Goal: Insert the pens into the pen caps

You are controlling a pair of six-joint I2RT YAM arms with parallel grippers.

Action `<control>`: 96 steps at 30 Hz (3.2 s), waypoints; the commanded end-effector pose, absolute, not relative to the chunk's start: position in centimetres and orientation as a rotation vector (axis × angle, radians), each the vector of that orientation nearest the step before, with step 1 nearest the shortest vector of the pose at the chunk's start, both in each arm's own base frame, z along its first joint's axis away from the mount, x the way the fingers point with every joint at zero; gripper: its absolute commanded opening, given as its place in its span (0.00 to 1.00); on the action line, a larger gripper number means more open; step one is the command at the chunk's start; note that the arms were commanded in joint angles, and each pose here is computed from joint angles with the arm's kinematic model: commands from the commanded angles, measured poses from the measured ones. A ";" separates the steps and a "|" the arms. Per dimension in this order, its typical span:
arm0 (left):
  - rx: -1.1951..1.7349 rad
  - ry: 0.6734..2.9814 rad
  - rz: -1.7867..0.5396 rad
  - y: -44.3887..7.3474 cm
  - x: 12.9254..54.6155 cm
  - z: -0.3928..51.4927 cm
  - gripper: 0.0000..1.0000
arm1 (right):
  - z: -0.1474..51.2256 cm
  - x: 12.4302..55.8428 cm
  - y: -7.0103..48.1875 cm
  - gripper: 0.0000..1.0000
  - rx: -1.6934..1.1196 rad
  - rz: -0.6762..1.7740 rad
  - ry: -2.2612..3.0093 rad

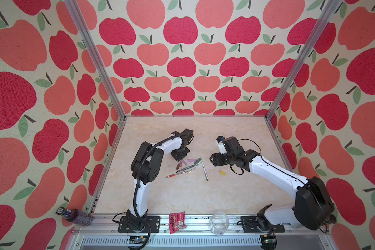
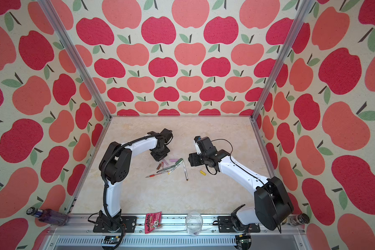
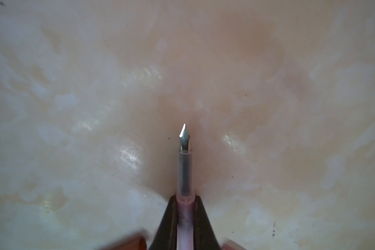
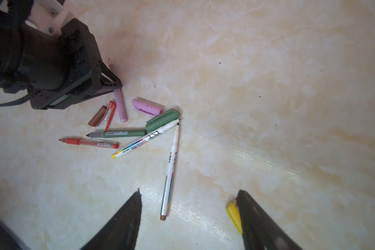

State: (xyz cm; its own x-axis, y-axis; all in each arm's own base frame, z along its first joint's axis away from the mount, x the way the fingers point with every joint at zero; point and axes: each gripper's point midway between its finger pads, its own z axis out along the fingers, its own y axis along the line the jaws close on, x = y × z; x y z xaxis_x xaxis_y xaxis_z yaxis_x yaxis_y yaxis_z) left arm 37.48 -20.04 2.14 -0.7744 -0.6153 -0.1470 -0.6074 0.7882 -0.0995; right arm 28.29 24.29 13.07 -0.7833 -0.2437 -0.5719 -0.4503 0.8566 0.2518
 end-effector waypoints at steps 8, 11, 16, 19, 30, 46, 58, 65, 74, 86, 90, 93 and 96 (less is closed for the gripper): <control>-0.451 2.621 -0.580 -23.2 43.0 10.9 0.05 | 15.5 27.7 24.4 0.73 -0.463 0.619 2.471; -0.193 2.570 -0.734 -25.0 42.9 13.8 0.02 | 17.8 28.0 24.7 0.73 -0.437 0.722 2.424; 0.153 2.408 -0.986 -27.8 40.6 18.4 0.00 | 23.6 29.0 24.3 0.74 -0.382 0.892 2.300; 0.295 2.301 -1.102 -29.0 39.0 20.4 0.00 | 27.0 29.5 23.8 0.74 -0.337 0.989 2.215; 0.613 2.030 -1.375 -33.3 33.6 25.2 0.00 | 32.4 30.1 25.0 0.74 -0.297 1.260 2.063; 0.677 1.988 -1.443 -35.0 32.1 26.4 0.00 | 29.3 31.8 27.7 0.67 -0.331 1.279 2.146; 0.691 1.998 -1.459 -36.0 31.9 26.3 0.00 | 28.1 33.2 28.7 0.57 -0.338 1.286 2.175; 0.687 1.986 -1.458 -36.3 32.0 26.3 0.00 | 27.5 33.1 29.2 0.42 -0.337 1.317 2.178; 0.679 1.987 -1.464 -36.6 32.1 26.1 0.00 | 26.8 32.7 29.7 0.25 -0.336 1.339 2.191; 0.654 1.973 -1.452 -36.6 32.5 26.3 0.00 | 26.0 32.3 30.0 0.18 -0.348 1.336 2.212; 0.652 1.970 -1.452 -36.6 32.4 26.3 0.00 | 26.1 32.3 29.8 0.12 -0.350 1.325 2.210; 0.651 1.976 -1.456 -36.6 32.3 26.1 0.00 | 26.5 32.3 29.8 0.08 -0.353 1.318 2.203; 0.644 1.989 -1.453 -36.5 32.3 26.0 0.03 | 26.8 32.4 29.7 0.07 -0.358 1.308 2.196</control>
State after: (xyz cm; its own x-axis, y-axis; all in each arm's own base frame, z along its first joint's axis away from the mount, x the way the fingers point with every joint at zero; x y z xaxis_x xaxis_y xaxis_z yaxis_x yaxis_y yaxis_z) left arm 32.06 -36.15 25.19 -0.7315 0.0564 -0.6795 0.6625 0.2944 -0.6888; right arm 32.99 29.20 26.12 -0.8197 0.0745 -0.5679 -0.4580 0.5102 0.7279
